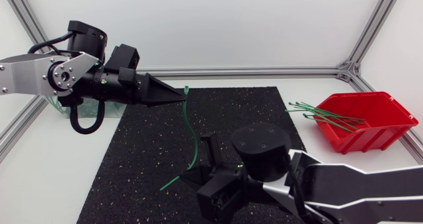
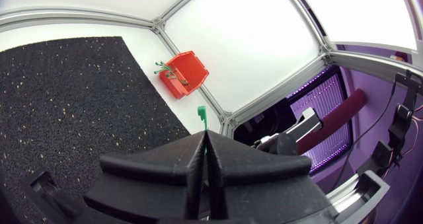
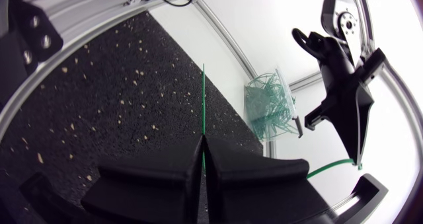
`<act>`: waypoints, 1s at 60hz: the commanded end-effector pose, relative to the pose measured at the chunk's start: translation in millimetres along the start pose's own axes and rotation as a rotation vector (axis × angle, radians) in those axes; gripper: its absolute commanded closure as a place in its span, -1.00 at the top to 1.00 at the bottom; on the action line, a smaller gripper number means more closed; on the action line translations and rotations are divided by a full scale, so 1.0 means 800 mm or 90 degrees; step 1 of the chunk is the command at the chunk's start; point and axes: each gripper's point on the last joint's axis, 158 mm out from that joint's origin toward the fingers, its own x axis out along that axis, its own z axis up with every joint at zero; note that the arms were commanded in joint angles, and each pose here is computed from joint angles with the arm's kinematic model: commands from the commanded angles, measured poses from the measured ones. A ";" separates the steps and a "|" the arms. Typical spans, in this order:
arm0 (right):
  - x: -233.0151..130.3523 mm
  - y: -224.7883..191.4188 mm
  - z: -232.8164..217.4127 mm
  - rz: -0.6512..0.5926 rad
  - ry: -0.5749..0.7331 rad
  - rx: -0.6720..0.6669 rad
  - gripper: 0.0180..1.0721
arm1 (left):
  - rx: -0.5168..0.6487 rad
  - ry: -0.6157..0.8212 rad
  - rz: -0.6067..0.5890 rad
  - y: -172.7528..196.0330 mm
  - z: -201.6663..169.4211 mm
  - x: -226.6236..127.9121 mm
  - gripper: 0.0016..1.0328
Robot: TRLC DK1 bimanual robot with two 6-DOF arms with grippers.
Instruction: Take a green cable tie from the red box, thread the tail through the head to close it, then place it in the transparent bin on the left.
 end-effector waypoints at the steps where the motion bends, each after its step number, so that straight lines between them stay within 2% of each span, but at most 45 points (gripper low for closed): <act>1: -0.016 -0.030 0.024 -0.005 -0.023 0.118 -0.89 | 0.022 0.003 -0.005 -0.010 -0.014 0.002 -0.94; 10: -0.041 -0.027 0.046 0.078 -0.053 0.266 -0.89 | 0.059 0.003 0.003 -0.026 -0.028 0.007 -0.94; 18: -0.060 -0.010 0.068 0.193 -0.052 0.373 -0.89 | 0.088 0.006 0.006 -0.042 -0.039 0.014 -0.94; 24: -0.082 -0.021 0.081 0.264 -0.055 0.503 -0.89 | 0.086 0.006 0.004 -0.049 -0.044 0.015 -0.94; 35: -0.111 -0.057 0.092 0.266 -0.054 0.644 -0.89 | 0.096 -0.011 -0.007 -0.062 -0.047 0.016 -0.94; 40: -0.121 -0.063 0.098 0.283 -0.042 0.683 -0.89 | 0.084 -0.016 -0.006 -0.063 -0.049 0.017 -0.94; 43: -0.128 -0.067 0.107 0.294 -0.050 0.720 -0.89 | 0.055 -0.019 -0.003 -0.064 -0.051 0.016 -0.94; 55: -0.148 -0.075 0.141 0.344 -0.074 0.838 -0.89 | 0.031 -0.033 -0.005 -0.065 -0.054 0.013 -0.93; 60: -0.155 -0.085 0.146 0.353 -0.061 0.940 -0.89 | 0.028 -0.040 -0.009 -0.071 -0.054 0.012 -0.93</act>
